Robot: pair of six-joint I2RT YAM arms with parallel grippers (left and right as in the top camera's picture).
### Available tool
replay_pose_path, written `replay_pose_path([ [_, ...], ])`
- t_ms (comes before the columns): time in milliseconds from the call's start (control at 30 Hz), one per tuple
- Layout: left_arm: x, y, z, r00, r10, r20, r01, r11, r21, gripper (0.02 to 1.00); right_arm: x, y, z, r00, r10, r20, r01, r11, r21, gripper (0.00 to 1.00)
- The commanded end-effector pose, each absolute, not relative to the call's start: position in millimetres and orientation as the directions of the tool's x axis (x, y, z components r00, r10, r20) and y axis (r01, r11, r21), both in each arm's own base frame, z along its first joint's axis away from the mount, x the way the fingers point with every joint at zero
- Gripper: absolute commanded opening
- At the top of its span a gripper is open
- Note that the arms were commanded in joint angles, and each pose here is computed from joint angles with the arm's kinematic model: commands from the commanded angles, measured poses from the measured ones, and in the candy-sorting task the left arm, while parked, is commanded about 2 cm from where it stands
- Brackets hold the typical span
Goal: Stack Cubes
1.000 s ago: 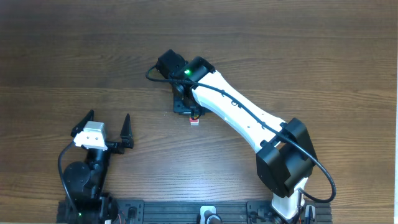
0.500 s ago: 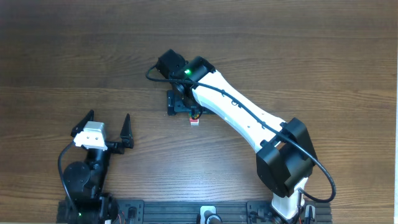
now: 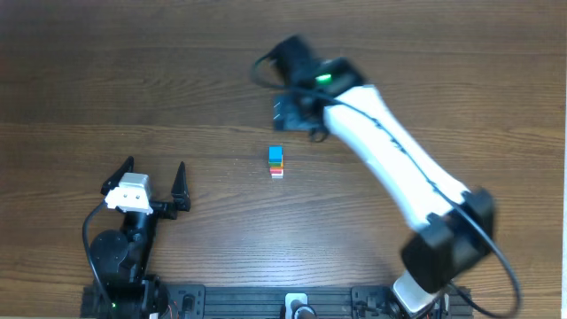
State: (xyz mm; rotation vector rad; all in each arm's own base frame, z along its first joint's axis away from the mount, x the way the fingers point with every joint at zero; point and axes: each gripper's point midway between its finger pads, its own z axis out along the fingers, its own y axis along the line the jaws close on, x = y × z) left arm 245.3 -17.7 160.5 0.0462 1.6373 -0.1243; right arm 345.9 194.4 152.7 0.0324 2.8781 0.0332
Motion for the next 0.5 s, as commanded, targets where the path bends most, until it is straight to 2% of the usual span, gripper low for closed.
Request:
replay_pose_path([
  [33, 245.4, -14.8, 159.2, -0.068, -0.034, -0.997, 0.092, 0.995, -0.04, 0.998, 367.4, 99.3, 242.7, -0.873, 0.093, -0.478, 0.084, 0.996, 0.039, 0.993],
  [167, 245.4, -14.8, 159.1, -0.068, -0.034, -0.997, 0.092, 0.995, -0.041, 0.998, 356.1, 50.4, 269.5, -0.829, 0.11, -0.549, 0.133, 0.991, -0.001, 0.991],
  [267, 245.4, -14.8, 159.1, -0.068, -0.034, -0.997, 0.092, 0.995, -0.04, 0.998, 329.6, 17.0, 280.4, -0.777, 0.121, -0.618, 0.172, 0.985, -0.023, 0.991],
  [400, 245.4, -14.8, 159.1, -0.068, -0.034, -0.997, 0.092, 0.995, -0.041, 1.0, 299.5, -5.7, 278.6, -0.69, 0.171, -0.704, 0.225, 0.974, 0.017, 0.993],
  [500, 245.4, -14.8, 159.1, -0.068, -0.034, -0.997, 0.092, 0.995, -0.04, 1.0, 280.2, -11.1, 275.8, -0.62, 0.175, -0.765, 0.21, 0.976, 0.054, 0.991],
])
